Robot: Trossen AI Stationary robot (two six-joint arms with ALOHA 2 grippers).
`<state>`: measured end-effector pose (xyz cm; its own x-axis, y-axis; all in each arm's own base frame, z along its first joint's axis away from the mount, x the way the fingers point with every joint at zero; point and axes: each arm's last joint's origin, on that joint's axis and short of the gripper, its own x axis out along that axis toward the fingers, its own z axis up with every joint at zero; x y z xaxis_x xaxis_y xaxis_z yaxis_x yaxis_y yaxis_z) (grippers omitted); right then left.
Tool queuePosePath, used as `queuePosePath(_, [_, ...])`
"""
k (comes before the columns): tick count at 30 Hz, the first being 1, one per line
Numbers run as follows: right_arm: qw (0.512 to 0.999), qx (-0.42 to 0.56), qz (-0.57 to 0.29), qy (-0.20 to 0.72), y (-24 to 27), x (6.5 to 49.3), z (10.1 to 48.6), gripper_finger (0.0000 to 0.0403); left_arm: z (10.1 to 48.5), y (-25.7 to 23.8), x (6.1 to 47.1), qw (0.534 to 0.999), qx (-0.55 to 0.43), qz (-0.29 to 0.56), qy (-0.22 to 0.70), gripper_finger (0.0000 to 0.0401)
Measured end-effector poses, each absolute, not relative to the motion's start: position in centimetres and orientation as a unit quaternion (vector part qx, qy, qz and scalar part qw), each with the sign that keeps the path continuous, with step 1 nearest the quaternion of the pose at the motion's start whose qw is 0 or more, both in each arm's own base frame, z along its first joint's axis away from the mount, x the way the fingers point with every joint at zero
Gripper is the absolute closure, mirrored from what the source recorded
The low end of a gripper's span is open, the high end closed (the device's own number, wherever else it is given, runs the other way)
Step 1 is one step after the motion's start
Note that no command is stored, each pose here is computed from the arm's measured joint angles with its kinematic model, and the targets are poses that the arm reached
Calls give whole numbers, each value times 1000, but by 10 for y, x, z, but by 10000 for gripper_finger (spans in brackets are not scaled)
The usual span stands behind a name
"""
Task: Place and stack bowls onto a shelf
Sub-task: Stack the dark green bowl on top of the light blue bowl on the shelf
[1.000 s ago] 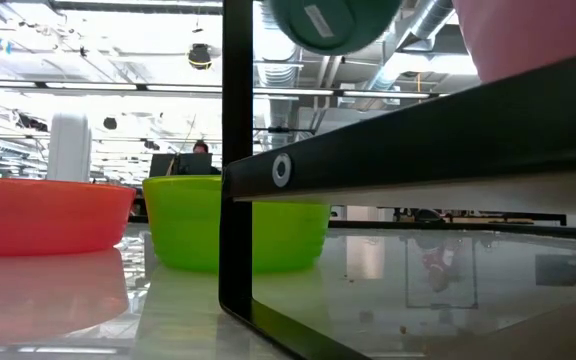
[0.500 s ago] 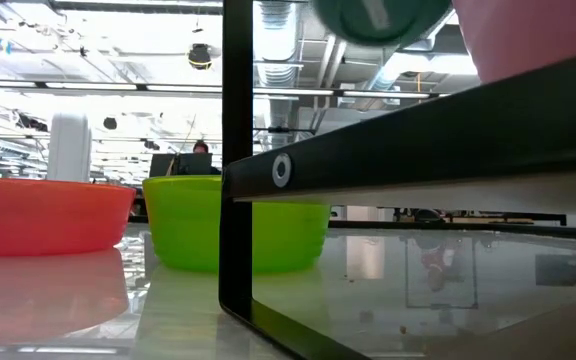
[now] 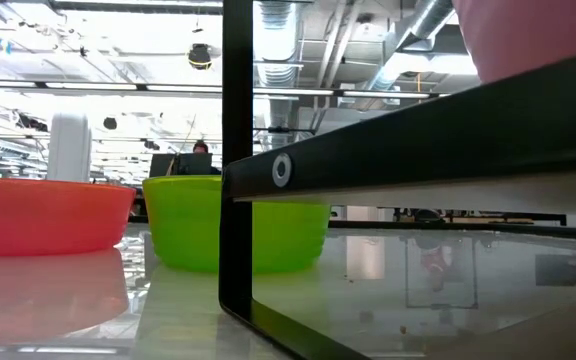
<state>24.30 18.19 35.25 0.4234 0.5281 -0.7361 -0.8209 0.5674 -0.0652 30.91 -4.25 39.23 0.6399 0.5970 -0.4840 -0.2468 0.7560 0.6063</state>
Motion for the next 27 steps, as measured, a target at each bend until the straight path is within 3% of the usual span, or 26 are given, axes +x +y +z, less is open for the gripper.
queuePosePath(7, [816,-203,388,377,214,246,350,372,389,-46,296,871,205,253,368,179])
queuePosePath(18, [770,-208,370,476,243,245,320,372,386,-47,293,869,181,264,378,179])
queuePosePath(27, [805,-200,321,457,240,243,329,372,386,-45,293,866,191,262,382,179])
